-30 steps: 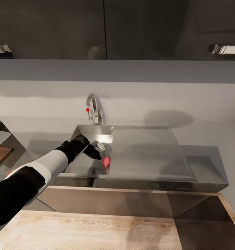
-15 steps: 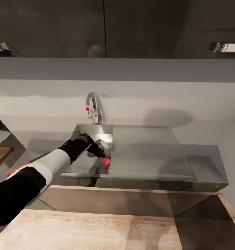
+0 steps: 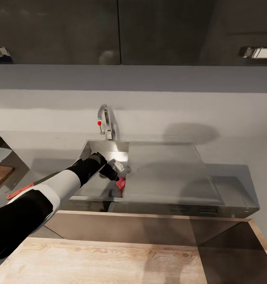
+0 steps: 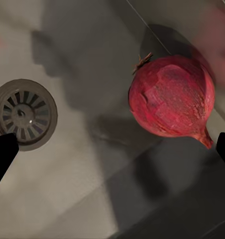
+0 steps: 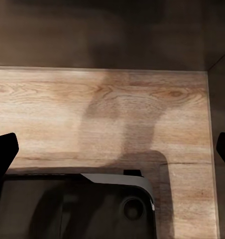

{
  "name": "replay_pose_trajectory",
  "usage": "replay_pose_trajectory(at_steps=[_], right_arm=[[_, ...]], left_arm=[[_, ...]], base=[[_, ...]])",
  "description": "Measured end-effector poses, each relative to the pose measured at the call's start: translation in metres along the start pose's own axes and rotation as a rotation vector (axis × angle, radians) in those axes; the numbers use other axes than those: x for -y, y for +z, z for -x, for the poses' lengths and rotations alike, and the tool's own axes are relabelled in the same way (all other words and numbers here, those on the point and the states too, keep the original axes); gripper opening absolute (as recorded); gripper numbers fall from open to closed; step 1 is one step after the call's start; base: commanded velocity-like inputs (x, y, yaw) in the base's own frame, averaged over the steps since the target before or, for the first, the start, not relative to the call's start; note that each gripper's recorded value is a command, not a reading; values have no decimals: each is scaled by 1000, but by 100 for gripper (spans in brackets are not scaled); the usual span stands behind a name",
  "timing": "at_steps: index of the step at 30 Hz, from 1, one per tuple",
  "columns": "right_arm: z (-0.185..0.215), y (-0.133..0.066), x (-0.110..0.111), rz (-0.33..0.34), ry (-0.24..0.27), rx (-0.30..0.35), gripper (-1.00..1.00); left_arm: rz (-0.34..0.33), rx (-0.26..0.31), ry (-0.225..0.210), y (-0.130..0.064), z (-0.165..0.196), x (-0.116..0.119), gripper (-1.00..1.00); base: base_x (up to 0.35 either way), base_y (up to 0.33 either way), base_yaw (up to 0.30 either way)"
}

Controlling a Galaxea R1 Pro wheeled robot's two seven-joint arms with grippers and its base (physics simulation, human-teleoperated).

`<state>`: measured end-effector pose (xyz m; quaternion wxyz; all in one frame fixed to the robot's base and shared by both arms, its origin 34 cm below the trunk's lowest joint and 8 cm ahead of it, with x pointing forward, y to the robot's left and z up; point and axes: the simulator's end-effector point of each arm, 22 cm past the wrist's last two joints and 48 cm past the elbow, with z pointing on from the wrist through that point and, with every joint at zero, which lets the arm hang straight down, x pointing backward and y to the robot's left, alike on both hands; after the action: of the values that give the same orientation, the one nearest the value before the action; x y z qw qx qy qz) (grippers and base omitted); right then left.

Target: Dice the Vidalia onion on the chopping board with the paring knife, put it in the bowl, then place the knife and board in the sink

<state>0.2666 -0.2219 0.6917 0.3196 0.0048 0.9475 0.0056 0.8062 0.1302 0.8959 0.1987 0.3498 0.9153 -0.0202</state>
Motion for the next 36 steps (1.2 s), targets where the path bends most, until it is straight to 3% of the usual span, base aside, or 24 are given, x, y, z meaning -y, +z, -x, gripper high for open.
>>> replay_pose_trajectory(at_steps=[36], right_arm=[[-11, -2, 0, -1, 0, -31, 100]], left_arm=[[-48, -25, 10, 25, -9, 28, 100]], base=[[0, 0, 0]])
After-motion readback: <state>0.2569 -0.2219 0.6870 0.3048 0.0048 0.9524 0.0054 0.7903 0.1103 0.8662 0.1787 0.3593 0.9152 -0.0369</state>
